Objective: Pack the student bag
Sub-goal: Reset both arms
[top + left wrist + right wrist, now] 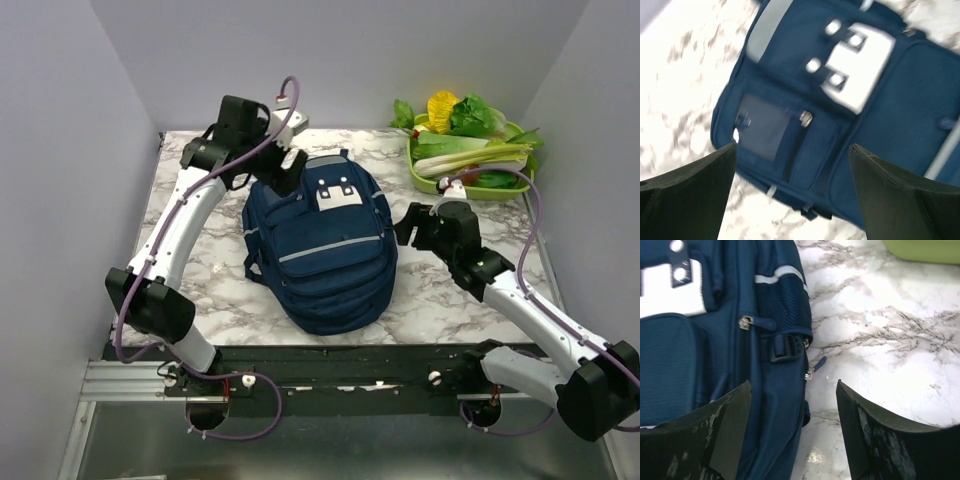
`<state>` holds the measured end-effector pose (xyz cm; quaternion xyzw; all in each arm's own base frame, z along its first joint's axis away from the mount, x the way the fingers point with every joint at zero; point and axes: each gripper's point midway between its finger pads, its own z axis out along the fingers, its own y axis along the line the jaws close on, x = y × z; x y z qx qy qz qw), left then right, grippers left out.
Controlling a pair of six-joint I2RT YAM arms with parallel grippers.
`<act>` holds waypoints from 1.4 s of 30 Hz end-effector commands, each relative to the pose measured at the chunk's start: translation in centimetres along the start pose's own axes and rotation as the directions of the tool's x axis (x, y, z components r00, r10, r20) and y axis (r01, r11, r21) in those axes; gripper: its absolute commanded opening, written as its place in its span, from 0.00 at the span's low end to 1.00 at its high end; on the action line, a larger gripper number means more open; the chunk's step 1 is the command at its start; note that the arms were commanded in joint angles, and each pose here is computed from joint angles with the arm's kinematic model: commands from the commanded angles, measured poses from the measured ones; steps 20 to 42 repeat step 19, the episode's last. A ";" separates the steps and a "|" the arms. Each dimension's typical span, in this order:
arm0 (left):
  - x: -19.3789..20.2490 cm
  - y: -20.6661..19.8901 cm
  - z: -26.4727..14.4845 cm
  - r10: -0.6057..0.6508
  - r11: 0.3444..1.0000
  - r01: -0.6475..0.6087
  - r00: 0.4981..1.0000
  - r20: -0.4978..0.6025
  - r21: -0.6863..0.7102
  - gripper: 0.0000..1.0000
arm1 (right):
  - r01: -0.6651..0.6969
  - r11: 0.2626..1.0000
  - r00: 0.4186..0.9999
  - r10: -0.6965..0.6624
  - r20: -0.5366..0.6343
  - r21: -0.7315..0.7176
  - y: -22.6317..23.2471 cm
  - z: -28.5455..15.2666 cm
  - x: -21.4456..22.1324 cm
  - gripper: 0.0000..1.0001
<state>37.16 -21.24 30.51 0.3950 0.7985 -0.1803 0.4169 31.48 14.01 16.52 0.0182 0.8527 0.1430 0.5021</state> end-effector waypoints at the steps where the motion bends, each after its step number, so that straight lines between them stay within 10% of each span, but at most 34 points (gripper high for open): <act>1: 2.9 2.5 -2.3 -0.127 0.980 0.129 0.992 0.023 -0.153 0.99 | 0.042 0.997 0.999 -0.043 -0.012 -0.059 1.1 -1.5 -1.0 0.77; 18: 16.7 11.1 -1.9 -0.347 0.826 0.342 0.935 0.073 -0.448 0.99 | 0.070 0.996 0.997 -0.069 0.018 -0.049 -0.2 -2.6 0.3 0.82; 42: 17.1 11.8 -2.1 -0.362 0.813 0.364 0.927 0.096 -0.455 0.99 | 0.076 0.996 0.997 -0.075 0.027 -0.039 -0.3 -2.6 0.0 0.83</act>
